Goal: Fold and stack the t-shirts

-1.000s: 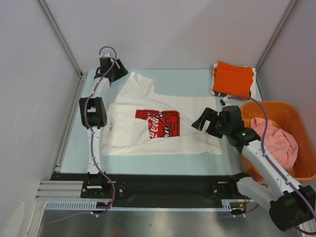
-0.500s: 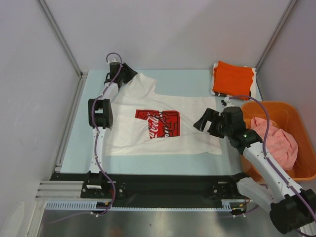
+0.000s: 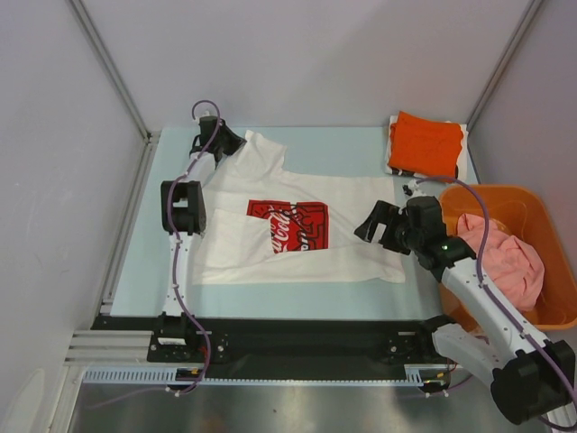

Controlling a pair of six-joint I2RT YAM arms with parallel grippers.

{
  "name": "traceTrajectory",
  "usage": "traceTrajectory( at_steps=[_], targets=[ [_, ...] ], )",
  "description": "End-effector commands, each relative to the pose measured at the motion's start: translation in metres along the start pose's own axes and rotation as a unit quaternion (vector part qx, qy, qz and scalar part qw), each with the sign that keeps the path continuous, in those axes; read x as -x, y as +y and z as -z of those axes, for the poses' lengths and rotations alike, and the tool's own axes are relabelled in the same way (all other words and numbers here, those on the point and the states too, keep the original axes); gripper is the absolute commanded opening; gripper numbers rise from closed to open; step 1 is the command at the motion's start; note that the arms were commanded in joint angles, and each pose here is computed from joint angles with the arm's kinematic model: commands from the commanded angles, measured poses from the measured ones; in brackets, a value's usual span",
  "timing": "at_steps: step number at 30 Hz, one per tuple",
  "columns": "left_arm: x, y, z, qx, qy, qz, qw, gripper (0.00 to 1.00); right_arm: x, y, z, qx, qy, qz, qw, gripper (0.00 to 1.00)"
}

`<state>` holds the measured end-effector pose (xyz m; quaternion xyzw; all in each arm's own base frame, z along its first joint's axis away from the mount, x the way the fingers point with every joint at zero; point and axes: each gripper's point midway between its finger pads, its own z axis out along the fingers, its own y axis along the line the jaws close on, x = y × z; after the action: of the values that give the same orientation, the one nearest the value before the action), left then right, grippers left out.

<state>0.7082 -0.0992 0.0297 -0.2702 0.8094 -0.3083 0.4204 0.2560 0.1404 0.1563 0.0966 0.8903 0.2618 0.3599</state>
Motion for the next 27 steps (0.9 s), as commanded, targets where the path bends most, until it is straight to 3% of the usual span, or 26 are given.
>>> traceTrajectory(
  at_steps=[1,7,9,15,27],
  targets=[
    [0.011,-0.011,0.0,-0.018,-0.01,-0.004,1.0,0.0,0.02,-0.006,-0.017,-0.016,-0.017,0.0,1.0,1.0],
    [0.012,-0.008,0.008,-0.016,-0.02,-0.001,1.0,0.0,0.082,-0.03,-0.048,-0.105,-0.048,-0.009,0.993,1.0],
    [0.012,-0.005,0.008,-0.014,-0.019,0.004,1.0,0.0,0.092,-0.059,-0.07,-0.154,-0.036,-0.02,0.987,0.95],
    [0.013,-0.003,0.009,-0.012,-0.018,0.003,1.0,0.0,0.147,-0.089,-0.111,-0.208,-0.048,-0.014,0.977,0.8],
    [0.013,-0.004,0.008,-0.012,-0.017,0.0,1.0,0.0,0.174,-0.14,-0.202,-0.239,-0.035,-0.005,0.97,0.62]
  ],
)
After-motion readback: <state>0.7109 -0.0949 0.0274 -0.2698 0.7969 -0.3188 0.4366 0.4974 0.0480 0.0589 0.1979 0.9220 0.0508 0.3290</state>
